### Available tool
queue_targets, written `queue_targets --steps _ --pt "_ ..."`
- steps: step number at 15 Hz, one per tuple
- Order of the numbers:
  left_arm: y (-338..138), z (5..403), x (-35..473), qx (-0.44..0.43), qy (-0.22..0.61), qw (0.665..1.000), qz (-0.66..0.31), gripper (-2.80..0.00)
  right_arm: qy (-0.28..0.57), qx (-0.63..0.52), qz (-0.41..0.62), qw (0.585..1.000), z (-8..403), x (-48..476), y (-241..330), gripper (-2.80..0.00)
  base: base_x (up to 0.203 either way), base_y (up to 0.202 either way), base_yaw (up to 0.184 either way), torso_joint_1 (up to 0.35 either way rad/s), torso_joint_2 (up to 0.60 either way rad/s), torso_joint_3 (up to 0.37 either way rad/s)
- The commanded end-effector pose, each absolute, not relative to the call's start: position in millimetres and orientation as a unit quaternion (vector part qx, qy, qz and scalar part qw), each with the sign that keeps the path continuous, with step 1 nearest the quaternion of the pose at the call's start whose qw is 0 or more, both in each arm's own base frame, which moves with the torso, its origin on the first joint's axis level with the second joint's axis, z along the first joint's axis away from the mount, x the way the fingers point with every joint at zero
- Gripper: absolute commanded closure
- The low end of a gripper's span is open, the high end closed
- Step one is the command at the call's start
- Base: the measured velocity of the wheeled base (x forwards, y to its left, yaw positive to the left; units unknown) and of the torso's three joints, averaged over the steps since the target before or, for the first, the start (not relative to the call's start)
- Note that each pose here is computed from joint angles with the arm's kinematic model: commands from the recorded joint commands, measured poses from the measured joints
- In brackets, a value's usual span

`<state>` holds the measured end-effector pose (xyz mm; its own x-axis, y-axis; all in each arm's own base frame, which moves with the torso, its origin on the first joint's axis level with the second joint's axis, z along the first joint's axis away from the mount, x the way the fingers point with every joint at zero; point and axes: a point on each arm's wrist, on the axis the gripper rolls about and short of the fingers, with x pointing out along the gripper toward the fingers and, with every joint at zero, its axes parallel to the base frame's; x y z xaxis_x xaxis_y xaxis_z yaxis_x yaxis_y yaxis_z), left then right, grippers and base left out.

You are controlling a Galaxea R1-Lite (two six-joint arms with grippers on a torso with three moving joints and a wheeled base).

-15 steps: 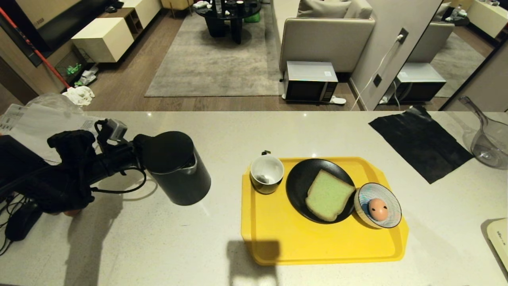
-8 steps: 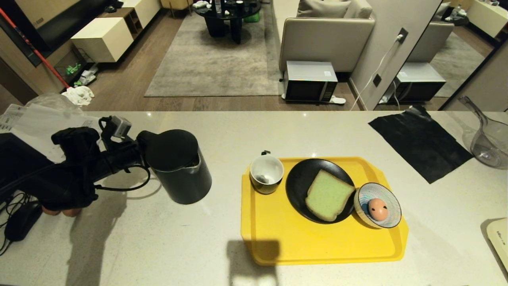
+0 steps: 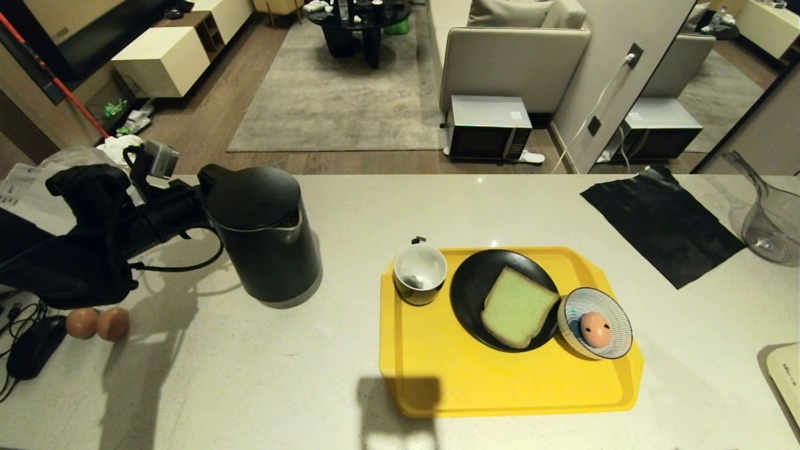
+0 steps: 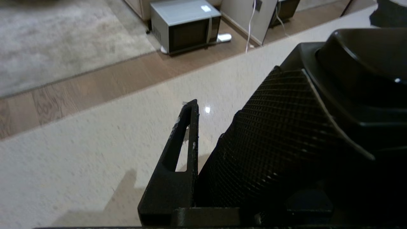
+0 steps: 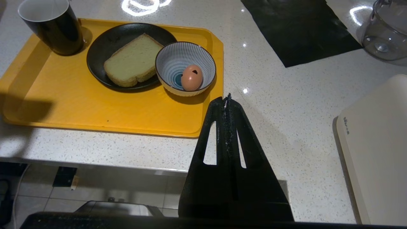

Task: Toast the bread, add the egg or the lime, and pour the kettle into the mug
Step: Pick up the kettle, then pour water into a cup

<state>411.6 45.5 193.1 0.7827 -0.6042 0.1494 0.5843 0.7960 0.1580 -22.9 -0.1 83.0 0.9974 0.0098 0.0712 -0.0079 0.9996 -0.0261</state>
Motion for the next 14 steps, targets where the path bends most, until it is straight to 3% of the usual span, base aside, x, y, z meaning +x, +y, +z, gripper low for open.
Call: queue_targets --steps 1,6,14 --pt "43 217 409 0.066 -0.124 0.937 -0.318 0.00 -0.022 -0.013 0.005 1.000 76 -21 0 0.00 0.000 0.000 0.000 0.000 0.00 0.000" --pt "32 231 431 0.106 -0.129 0.929 -0.331 0.00 -0.022 -0.013 0.005 1.000 76 -21 0 0.00 0.000 0.000 0.000 0.000 0.00 0.000" --pt "-33 255 457 0.136 -0.111 0.916 -0.361 0.00 -0.022 -0.013 0.005 1.000 76 -21 0 0.00 0.000 0.000 0.000 0.000 0.00 0.000"
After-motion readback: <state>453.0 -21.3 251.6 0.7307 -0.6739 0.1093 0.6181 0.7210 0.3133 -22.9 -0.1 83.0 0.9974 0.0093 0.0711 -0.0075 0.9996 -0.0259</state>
